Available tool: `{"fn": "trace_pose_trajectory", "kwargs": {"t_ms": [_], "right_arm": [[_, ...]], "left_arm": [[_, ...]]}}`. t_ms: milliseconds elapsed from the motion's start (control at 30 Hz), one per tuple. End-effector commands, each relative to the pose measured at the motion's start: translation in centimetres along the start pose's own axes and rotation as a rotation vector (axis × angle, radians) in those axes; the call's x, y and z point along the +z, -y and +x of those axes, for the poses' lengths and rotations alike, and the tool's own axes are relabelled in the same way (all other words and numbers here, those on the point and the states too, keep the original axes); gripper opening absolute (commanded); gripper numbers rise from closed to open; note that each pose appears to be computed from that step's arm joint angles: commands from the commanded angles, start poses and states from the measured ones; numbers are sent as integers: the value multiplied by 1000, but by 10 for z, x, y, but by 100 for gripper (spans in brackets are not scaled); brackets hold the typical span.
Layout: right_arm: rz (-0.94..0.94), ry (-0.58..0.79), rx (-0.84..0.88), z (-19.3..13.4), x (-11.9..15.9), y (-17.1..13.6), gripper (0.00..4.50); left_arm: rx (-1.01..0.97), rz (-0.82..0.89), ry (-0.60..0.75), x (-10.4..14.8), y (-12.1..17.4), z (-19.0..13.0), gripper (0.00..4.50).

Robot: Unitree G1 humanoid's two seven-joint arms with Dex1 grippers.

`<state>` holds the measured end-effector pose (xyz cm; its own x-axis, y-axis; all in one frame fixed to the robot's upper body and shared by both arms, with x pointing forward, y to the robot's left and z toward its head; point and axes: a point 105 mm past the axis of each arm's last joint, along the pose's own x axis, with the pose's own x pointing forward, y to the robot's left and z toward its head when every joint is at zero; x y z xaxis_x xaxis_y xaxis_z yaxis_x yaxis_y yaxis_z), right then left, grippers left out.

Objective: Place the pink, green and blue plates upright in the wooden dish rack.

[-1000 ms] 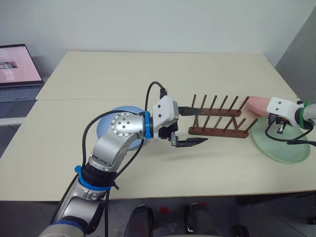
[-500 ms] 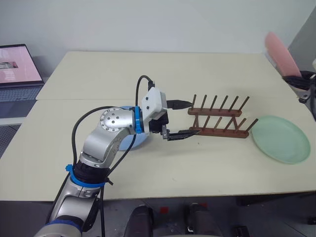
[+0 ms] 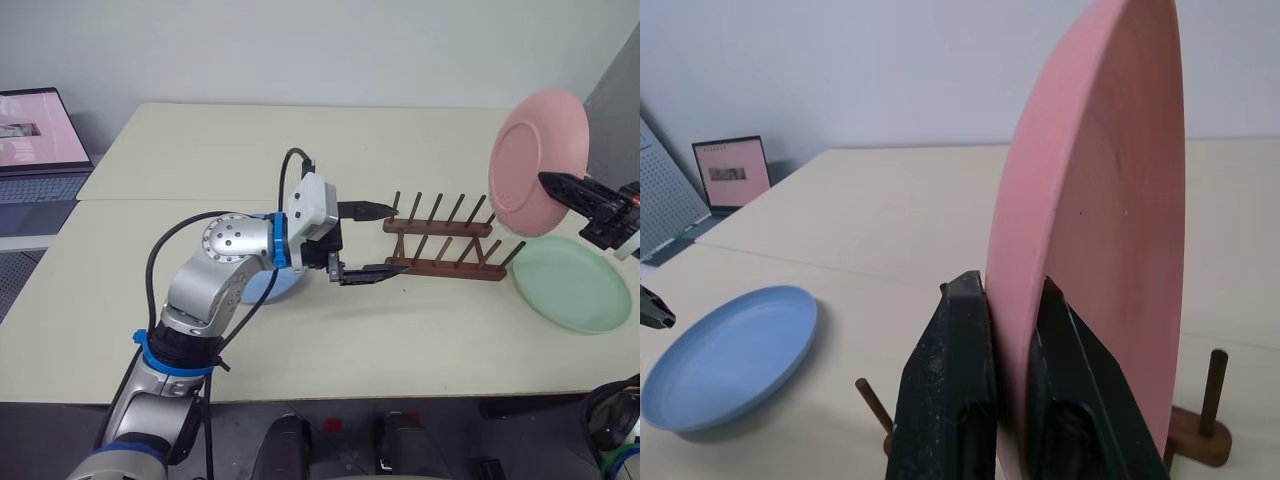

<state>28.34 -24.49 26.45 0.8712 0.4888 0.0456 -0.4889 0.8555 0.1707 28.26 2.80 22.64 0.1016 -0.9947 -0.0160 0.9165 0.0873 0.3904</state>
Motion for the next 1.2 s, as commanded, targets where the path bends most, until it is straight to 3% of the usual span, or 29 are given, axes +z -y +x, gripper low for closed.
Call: {"fn": "trace_pose_trajectory", "kwargs": {"t_ms": [33,533,567,867,900,967,1133,1200], "right_arm": [[34,24,-18,-8,0,5,3],[123,-25,-68,7,-23,25,3],[119,-18,-74,7,-21,25,69],[-29,119,-208,-22,25,39,382],[-65,96,-214,-30,26,40,412],[-138,-15,-193,-42,18,35,412],[-438,-568,-133,-77,-50,30,412],[-526,-707,-117,-85,-72,36,412]], "left_arm": [[-30,38,33,13,4,5,408],[-57,-6,104,23,6,15,408],[-61,-6,105,23,7,15,408],[-113,-3,82,18,14,17,408],[-127,6,73,16,15,17,408],[-160,19,57,14,20,16,408],[-270,7,32,9,36,13,408],[-306,-3,32,9,41,13,408]]}}
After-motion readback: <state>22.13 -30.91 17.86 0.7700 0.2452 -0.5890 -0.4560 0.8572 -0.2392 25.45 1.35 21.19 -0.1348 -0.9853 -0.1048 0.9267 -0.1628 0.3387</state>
